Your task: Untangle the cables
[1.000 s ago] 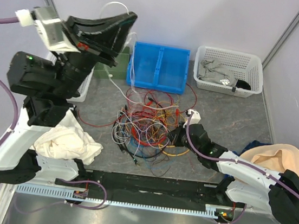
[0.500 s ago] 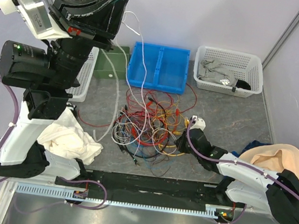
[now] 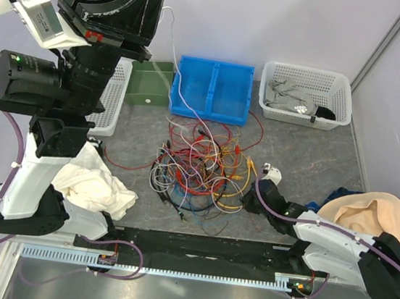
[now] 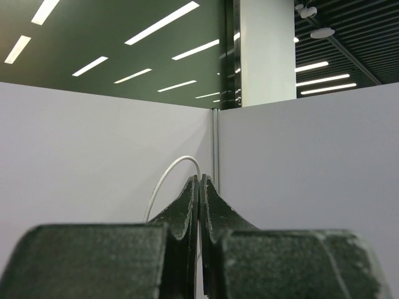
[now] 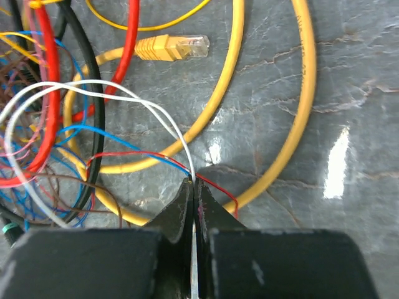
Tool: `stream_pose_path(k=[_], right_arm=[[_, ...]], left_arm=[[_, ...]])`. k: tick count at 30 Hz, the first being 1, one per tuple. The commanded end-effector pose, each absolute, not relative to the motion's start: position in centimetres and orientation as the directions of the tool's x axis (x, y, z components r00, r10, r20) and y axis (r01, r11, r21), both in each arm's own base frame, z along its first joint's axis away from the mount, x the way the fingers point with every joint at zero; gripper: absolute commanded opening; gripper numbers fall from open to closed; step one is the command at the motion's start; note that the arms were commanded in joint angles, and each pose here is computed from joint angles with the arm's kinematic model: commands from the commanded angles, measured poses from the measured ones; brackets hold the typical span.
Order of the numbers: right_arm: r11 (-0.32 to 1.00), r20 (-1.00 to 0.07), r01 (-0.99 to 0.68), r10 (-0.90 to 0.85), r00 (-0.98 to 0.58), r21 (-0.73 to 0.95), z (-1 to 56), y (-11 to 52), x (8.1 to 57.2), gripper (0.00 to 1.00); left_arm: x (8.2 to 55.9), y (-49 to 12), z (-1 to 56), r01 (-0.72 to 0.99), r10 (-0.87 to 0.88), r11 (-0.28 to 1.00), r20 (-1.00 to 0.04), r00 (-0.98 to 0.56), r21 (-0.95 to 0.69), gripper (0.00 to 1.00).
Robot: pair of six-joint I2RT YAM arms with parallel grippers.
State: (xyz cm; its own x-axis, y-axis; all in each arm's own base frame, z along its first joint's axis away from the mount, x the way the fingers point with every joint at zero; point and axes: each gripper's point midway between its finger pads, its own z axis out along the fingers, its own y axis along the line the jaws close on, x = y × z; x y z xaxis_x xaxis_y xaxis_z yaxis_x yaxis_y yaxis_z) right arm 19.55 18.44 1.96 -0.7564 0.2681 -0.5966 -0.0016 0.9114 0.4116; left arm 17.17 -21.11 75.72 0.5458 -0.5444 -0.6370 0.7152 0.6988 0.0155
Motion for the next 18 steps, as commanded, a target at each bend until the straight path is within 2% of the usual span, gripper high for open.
stream_pose_path(k=[1, 3, 4, 6, 7, 12, 18], right_arm=[[0.867, -0.655, -0.059, 0.327, -0.681, 0.494, 6.7, 19.3, 20.7, 0.12], [0.867, -0.703, -0.092, 0.330, -0.629, 0.490, 9.4, 19.0, 21.5, 0.34], [0.846, -0.731, -0.125, 0.363, -0.577, 0.519, 12.8, 19.4, 22.2, 0.50], [0.862, -0.775, -0.141, 0.352, -0.526, 0.487, 15.5, 18.6, 22.7, 0.64], [0.846, -0.792, -0.166, 0.382, -0.476, 0.507, 19.0, 18.7, 23.2, 0.67], [0.853, -0.857, -0.215, 0.395, -0.330, 0.476, 28.0, 17.5, 24.1, 0.78], [0.767, -0.871, -0.425, 0.471, -0.138, 0.481, 38.8, 18.3, 23.4, 0.81]], left_arm=[[17.3, -21.1, 75.7, 0.698, -0.520, 0.714, -0.636, 0.570, 0.042, 0.02], [17.7, -21.4, 74.9, 0.695, -0.509, 0.718, -0.655, 0.559, 0.035, 0.02], [18.4, -22.3, 73.8, 0.695, -0.491, 0.718, -0.681, 0.544, 0.038, 0.02], [18.9, -22.6, 72.7, 0.692, -0.478, 0.721, -0.705, 0.524, 0.026, 0.02], [19.6, -23.4, 71.3, 0.691, -0.456, 0.722, -0.735, 0.502, 0.024, 0.02], [21.4, -25.5, 67.0, 0.708, -0.414, 0.706, -0.827, 0.381, -0.027, 0.02], [21.1, -27.5, 63.5, 0.770, -0.414, 0.633, -0.878, 0.241, -0.087, 0.02]])
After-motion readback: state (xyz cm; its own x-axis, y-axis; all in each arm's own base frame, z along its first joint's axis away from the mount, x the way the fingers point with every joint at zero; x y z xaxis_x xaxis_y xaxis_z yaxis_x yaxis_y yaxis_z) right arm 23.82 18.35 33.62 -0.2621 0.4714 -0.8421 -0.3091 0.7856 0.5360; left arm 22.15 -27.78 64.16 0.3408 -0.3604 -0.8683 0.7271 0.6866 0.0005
